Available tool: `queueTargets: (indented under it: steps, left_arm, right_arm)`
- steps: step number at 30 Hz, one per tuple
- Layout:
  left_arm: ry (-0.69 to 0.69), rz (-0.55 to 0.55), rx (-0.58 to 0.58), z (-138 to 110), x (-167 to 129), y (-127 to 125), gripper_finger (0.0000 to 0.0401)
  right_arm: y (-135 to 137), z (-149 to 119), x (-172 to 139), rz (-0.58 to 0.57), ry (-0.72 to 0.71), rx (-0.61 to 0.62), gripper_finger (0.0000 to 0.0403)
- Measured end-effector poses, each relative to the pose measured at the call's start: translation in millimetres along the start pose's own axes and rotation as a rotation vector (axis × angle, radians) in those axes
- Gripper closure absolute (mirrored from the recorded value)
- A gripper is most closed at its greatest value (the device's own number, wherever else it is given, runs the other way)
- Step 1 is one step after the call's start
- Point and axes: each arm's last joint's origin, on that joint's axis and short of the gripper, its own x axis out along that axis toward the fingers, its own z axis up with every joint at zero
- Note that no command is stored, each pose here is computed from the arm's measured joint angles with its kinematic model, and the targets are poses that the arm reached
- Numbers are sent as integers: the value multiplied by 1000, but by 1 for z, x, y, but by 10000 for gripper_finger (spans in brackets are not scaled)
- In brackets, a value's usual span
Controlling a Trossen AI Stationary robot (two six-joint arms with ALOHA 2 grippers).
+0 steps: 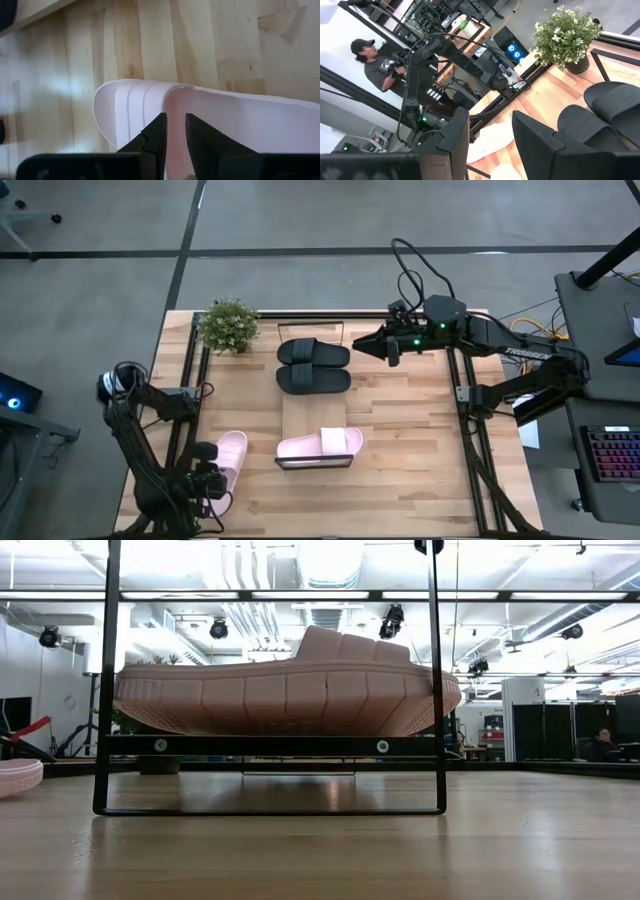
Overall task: Pick and place slides into the shelf
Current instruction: Put the pink slide on the shelf
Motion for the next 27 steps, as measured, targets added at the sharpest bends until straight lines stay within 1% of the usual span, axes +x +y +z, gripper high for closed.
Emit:
queueTargets:
  steps: [6,18,22,27]
  left_arm:
    - [19,24,-10,-2,10,-6,347]
    - [82,122,41,-8,36,-21,347]
    - [90,126,39,-8,35,-19,347]
    - [90,196,59,-10,31,-10,347]
  right_arm:
    - [-2,-1,4,-7,8,2,262]
    - [-2,-1,5,-8,9,6,262]
    - [-2,-1,5,-8,10,10,262]
    - [-2,-1,6,-8,9,10,262]
